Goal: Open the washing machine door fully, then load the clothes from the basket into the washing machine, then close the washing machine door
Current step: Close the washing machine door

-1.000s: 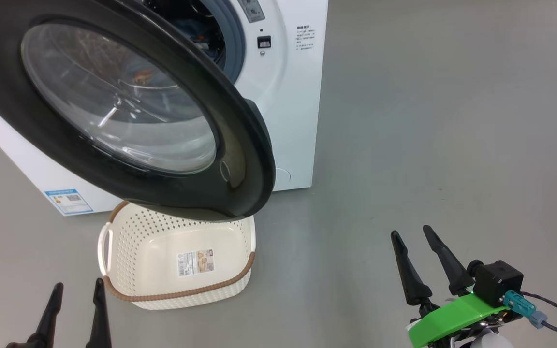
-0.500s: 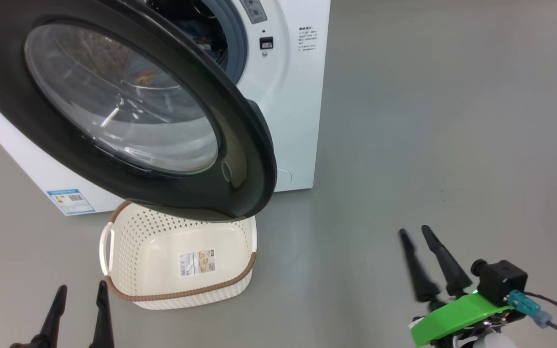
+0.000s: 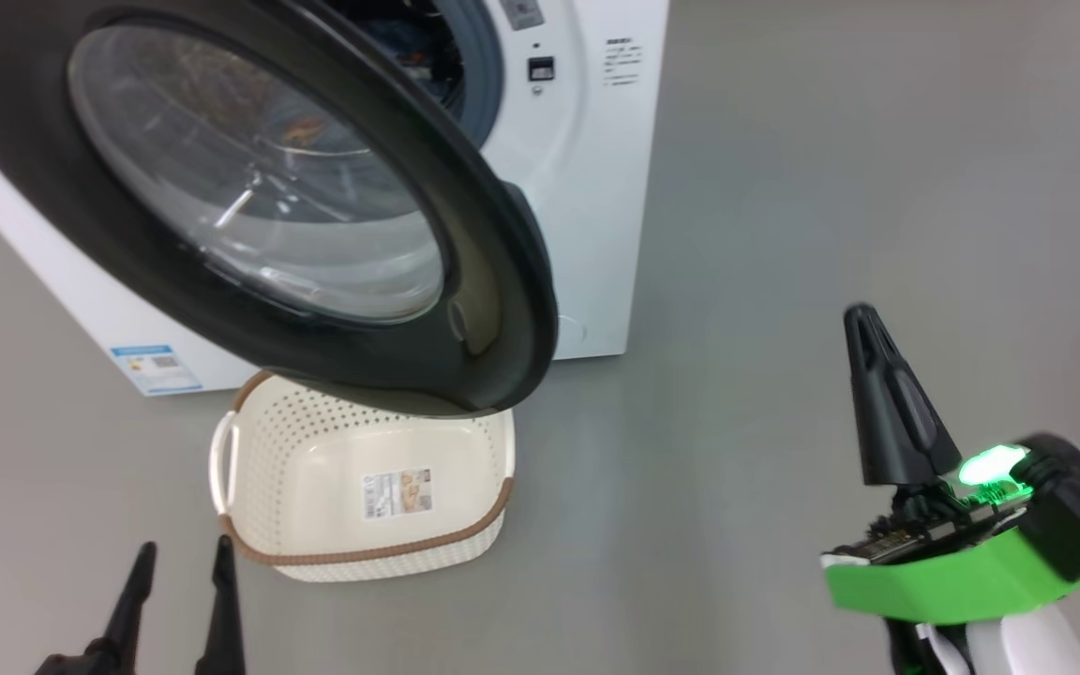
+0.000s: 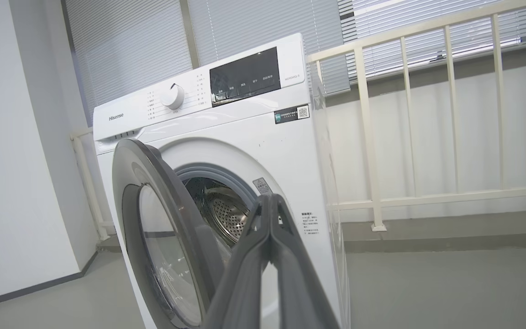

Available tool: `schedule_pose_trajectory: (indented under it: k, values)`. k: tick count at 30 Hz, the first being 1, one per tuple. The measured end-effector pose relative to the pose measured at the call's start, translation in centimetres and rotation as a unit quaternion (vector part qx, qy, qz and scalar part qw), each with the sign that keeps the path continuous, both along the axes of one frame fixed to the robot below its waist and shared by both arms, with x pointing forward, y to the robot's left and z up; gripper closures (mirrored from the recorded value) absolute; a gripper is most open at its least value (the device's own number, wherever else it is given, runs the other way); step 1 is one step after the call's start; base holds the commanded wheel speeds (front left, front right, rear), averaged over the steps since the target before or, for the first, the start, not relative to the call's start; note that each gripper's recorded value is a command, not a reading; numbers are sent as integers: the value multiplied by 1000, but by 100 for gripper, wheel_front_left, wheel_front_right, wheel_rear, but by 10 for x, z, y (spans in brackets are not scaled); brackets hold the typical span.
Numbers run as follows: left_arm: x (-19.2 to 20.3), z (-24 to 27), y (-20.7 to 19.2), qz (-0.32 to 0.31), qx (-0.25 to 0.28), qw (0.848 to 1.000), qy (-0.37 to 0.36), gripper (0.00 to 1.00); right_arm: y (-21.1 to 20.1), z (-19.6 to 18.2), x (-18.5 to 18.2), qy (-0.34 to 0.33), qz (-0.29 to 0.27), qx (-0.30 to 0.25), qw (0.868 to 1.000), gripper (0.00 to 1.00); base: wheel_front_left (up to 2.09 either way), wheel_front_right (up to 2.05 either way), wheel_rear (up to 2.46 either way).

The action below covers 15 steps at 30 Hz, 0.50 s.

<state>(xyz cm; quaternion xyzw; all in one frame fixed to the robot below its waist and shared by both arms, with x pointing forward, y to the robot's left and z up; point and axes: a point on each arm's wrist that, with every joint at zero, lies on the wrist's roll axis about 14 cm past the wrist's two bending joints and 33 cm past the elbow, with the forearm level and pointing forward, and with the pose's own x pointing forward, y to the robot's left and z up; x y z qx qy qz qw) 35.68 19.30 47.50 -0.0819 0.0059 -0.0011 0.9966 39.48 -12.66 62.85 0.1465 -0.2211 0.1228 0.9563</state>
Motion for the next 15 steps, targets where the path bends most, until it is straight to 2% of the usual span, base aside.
schedule_pose_trajectory:
  k: [7, 15]
  values:
    - [-7, -3, 0, 6, -16, 1000, 5, 0, 57, 46, -13, -85, 93, -22, 992, 100, 0, 0, 0]
    - [-17, -1, 11, 27, -19, 999, 4, 0, 127, 35, -28, -94, 229, -72, 966, 100, 0, 0, 0]
